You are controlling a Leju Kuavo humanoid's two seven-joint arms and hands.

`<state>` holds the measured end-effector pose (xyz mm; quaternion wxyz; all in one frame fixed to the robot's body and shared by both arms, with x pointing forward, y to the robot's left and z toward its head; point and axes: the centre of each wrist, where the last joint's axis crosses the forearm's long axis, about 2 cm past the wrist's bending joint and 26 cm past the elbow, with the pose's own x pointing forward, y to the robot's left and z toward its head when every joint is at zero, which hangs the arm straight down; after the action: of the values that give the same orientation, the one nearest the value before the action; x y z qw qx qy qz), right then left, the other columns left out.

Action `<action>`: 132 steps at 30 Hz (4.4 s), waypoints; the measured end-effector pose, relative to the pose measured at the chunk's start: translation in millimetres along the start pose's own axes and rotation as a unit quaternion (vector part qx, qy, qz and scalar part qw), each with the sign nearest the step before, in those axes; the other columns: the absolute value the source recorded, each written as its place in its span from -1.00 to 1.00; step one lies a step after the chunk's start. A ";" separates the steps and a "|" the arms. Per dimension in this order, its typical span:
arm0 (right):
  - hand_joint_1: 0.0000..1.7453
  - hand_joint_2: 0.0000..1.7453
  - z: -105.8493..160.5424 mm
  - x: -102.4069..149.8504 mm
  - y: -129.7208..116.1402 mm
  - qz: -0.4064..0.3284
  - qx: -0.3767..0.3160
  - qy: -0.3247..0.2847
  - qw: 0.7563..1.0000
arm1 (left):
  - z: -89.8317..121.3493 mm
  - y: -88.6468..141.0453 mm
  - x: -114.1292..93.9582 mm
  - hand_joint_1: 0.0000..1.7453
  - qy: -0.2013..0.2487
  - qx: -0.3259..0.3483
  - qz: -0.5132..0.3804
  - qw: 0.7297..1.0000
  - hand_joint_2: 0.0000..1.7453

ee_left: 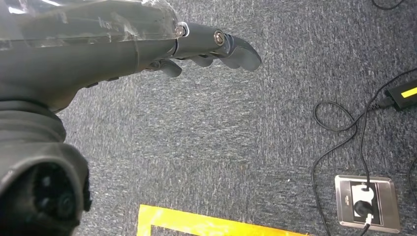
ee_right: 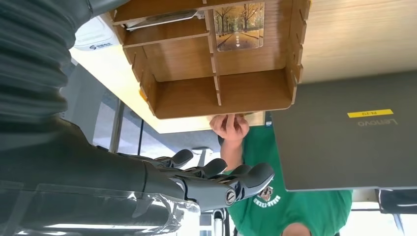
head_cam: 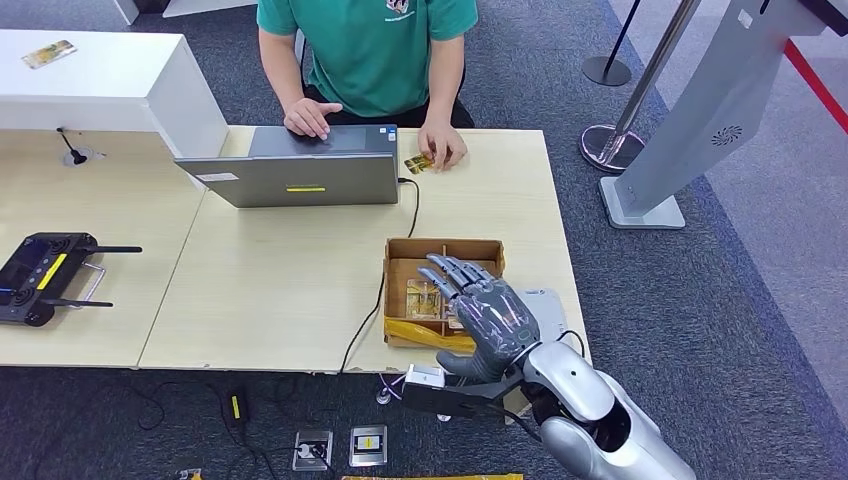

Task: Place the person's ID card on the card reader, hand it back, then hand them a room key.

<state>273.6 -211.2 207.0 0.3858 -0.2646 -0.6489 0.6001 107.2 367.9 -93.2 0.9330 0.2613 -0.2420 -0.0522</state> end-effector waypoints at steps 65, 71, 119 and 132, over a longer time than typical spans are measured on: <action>-1.00 1.00 -8.6 -17.3 37.4 -0.004 0.038 0.070 0.997 | -0.1 0.6 -0.1 -1.00 0.006 0.010 0.012 1.000 -1.00; -1.00 1.00 -11.0 -19.1 40.7 -0.005 0.042 0.075 0.996 | -0.1 0.6 -0.1 -1.00 0.006 0.010 0.012 1.000 -1.00; 0.44 1.00 -14.3 -30.4 50.0 -0.022 0.056 0.090 0.994 | -0.1 0.4 -0.1 -1.00 0.010 0.008 0.022 1.000 -1.00; 0.53 1.00 -14.9 -35.8 45.9 -0.032 0.045 0.095 0.994 | -0.1 0.4 -0.1 -1.00 0.010 0.011 0.021 1.000 -1.00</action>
<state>300.4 -225.1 155.0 0.4763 -0.2814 -0.5898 0.5883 107.1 368.4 -93.1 0.9334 0.2665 -0.2388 -0.0269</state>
